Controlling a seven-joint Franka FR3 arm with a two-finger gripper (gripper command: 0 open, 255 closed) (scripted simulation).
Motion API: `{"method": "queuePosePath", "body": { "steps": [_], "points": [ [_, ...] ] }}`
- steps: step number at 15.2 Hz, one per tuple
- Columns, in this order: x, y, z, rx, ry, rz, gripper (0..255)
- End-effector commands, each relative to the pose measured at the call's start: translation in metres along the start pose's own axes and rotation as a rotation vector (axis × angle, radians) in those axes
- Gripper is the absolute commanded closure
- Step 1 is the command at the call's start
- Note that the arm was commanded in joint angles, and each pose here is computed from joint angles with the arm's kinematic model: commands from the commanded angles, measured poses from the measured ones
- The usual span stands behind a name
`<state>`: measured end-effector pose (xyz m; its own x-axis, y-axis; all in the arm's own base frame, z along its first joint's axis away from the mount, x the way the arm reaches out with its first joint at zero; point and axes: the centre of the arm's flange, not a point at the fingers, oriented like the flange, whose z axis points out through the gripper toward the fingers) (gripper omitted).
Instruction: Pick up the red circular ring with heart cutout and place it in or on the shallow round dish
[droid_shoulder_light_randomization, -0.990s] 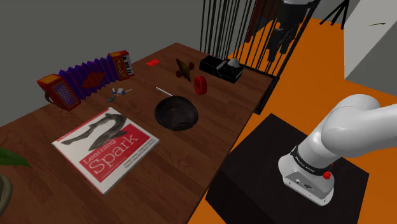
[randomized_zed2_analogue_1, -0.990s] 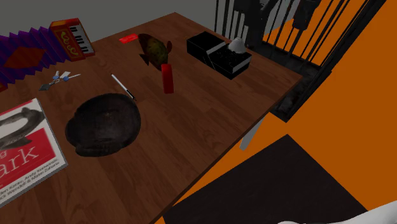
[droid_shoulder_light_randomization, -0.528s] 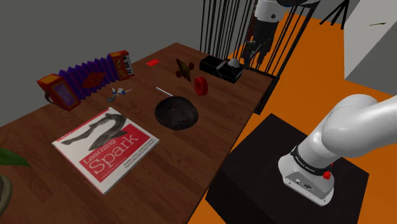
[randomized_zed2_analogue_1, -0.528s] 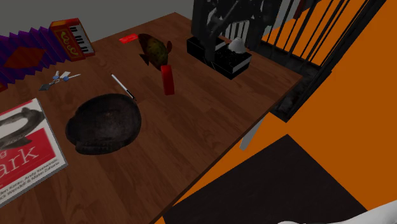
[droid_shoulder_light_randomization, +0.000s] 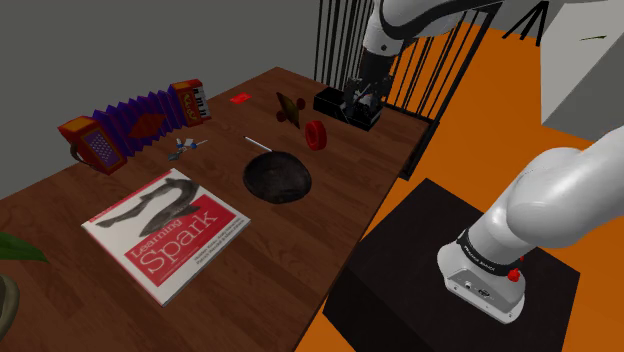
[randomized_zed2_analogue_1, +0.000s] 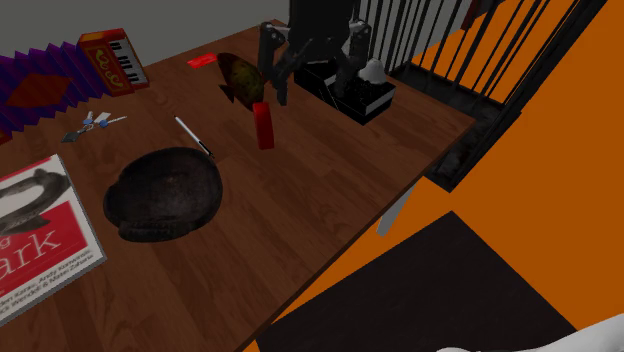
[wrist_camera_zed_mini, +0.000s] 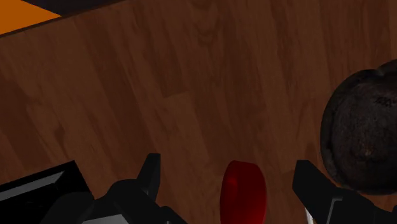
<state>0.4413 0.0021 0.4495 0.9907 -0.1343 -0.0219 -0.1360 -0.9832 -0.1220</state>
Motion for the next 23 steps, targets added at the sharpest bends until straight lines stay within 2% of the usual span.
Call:
{"method": "queuePosePath", "body": {
  "steps": [1,9,17,23],
  "points": [
    [0.018,-0.006,0.016,0.02,0.013,0.02,0],
    [0.095,-0.022,0.074,0.095,0.058,0.093,0],
    [0.098,-0.026,0.114,0.095,0.058,0.093,0],
    [0.098,-0.026,0.114,0.095,0.058,0.093,0]
  ]
}}
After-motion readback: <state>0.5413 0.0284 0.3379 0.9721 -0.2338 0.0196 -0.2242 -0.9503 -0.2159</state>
